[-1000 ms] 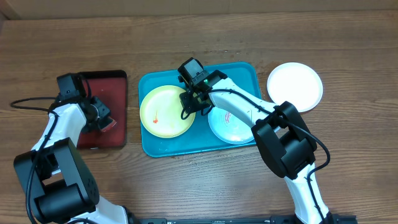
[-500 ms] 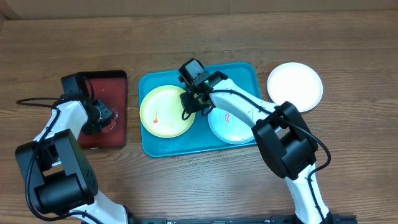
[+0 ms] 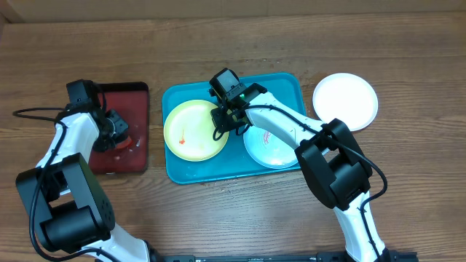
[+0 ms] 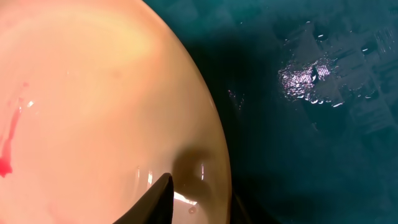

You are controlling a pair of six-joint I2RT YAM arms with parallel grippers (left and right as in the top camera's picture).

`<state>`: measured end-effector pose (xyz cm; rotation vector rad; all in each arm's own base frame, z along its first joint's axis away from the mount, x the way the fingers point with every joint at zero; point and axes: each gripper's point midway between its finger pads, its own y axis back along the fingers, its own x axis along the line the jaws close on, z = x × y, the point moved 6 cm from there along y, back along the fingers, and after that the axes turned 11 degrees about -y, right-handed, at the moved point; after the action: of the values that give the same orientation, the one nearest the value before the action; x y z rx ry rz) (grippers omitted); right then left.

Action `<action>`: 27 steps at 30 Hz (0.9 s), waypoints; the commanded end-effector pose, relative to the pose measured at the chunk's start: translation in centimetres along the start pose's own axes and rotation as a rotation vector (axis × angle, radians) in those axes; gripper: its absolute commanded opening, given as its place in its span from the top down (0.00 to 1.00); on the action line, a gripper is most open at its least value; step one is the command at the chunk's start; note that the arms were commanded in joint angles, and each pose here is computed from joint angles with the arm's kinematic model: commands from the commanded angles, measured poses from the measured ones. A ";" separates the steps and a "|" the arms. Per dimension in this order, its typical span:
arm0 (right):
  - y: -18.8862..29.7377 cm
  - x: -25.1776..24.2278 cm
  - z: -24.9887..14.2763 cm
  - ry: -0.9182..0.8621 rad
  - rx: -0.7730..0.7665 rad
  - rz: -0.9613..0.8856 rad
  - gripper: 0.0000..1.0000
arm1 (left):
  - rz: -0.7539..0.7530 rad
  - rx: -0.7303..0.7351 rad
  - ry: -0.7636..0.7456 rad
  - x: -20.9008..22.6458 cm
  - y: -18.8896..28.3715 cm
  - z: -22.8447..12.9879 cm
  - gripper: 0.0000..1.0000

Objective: Clean dirty plates on tray and stack at the side

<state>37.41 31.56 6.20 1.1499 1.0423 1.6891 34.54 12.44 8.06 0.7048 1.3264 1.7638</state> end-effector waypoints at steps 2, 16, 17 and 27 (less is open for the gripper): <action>-3.3 -1.8 -3.1 -0.019 0.117 -0.056 0.71 | 0.016 0.076 -0.025 0.5 -2.9 -2.0 0.95; -3.3 -1.5 -3.2 -0.020 0.128 -0.024 0.64 | -0.139 -0.018 -0.039 -1.6 8.4 2.3 0.96; -3.3 -1.5 -3.2 -0.020 0.128 -0.024 0.64 | -0.176 -0.034 -0.041 -2.0 9.9 2.5 0.96; -3.3 -1.4 -3.1 -0.018 0.121 -0.021 0.83 | -0.376 -0.019 -0.112 -5.5 14.3 0.1 0.96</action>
<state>37.33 31.81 6.19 1.1750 1.0341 1.7119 33.40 7.98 23.41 0.4686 1.2356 1.5301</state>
